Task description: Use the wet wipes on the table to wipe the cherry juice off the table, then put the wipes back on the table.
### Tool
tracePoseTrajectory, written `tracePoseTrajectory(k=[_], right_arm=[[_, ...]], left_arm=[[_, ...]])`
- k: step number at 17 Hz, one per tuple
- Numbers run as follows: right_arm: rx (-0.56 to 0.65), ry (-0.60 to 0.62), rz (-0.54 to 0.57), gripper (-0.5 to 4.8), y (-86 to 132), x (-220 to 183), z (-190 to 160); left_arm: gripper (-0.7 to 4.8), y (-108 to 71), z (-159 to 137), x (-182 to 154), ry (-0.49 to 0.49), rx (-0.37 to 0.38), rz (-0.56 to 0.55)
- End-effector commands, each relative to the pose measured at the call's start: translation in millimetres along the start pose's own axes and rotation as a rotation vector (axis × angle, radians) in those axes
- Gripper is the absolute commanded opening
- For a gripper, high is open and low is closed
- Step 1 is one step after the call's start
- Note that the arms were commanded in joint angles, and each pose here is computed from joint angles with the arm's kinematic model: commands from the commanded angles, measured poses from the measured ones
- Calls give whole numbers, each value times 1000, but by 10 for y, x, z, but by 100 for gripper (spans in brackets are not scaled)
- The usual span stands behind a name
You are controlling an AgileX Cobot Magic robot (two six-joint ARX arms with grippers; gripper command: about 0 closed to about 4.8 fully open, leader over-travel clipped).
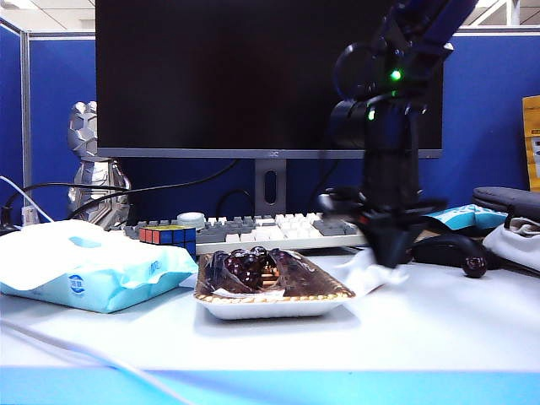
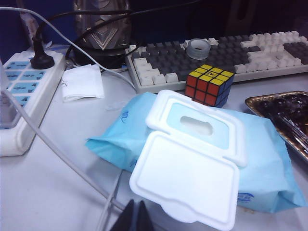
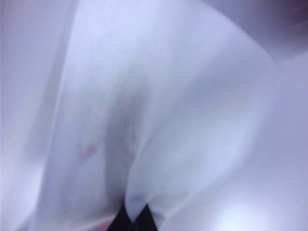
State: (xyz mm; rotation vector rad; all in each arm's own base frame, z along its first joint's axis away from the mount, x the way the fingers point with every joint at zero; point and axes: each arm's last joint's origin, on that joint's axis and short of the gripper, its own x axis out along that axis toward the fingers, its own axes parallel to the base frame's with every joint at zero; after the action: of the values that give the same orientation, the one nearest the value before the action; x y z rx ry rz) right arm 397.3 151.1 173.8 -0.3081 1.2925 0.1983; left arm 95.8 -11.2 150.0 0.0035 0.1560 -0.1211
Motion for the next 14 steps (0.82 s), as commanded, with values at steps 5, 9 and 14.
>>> tracePoseTrajectory(k=[5, 9, 14], right_arm=[[89, 213, -173, -5, -607, 178, -222], [102, 255, -236, -5, -815, 183, -280], [148, 268, -387, -5, -1068, 185, -322]], left_arm=[[-2, 1, -12, -1, 9, -4, -2], [-2, 1, -12, -1, 9, -4, -2], [-2, 1, -12, -1, 9, -4, -2]])
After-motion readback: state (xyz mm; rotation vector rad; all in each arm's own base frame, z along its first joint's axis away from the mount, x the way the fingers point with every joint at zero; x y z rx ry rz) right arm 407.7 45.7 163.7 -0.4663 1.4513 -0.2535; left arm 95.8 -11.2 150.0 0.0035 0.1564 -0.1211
